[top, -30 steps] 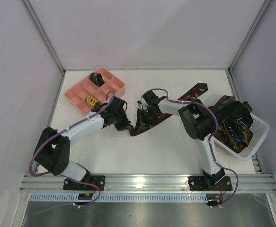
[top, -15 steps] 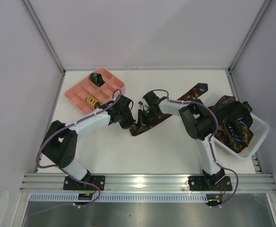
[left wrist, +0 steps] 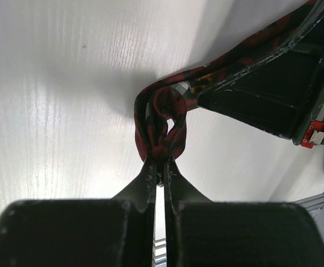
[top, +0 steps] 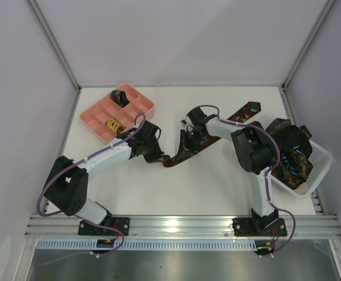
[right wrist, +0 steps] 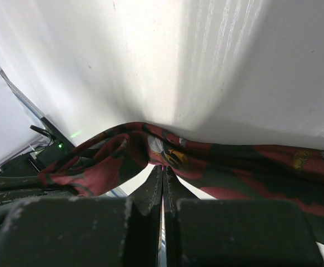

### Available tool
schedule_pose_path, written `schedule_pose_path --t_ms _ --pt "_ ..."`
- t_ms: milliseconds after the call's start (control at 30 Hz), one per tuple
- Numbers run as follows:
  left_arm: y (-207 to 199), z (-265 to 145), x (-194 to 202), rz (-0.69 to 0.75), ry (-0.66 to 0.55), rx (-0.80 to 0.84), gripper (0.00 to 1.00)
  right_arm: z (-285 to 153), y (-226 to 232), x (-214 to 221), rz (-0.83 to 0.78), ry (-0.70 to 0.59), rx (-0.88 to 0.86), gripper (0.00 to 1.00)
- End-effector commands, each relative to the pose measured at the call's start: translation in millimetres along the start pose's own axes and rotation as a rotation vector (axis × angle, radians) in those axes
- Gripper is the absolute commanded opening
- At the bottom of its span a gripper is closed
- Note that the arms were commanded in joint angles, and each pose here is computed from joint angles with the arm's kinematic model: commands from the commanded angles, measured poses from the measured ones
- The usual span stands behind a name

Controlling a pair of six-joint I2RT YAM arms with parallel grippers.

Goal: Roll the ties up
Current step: Roll the tie

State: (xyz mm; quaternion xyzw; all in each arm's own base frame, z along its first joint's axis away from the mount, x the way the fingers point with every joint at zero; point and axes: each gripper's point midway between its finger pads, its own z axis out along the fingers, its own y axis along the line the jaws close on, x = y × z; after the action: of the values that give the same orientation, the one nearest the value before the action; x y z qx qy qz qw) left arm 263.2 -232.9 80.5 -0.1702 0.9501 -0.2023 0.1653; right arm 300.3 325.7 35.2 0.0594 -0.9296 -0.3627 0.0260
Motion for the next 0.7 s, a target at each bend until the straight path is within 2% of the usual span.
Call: schedule_pose_path --t_ms 0,400,667 --pt "-2.0 -3.2 -4.4 -0.015 -0.014 0.009 0.0 -15.6 21.4 -5.1 -0.062 -0.039 -0.021 0.0" --pt "-3.7 -4.0 -7.9 -0.001 -0.016 -0.009 0.0 6.7 41.7 2.0 -0.052 0.013 -0.087 0.0" --pt "-24.1 -2.8 -14.0 0.048 -0.008 0.008 0.0 22.6 38.8 5.1 -0.047 0.033 -0.082 0.0"
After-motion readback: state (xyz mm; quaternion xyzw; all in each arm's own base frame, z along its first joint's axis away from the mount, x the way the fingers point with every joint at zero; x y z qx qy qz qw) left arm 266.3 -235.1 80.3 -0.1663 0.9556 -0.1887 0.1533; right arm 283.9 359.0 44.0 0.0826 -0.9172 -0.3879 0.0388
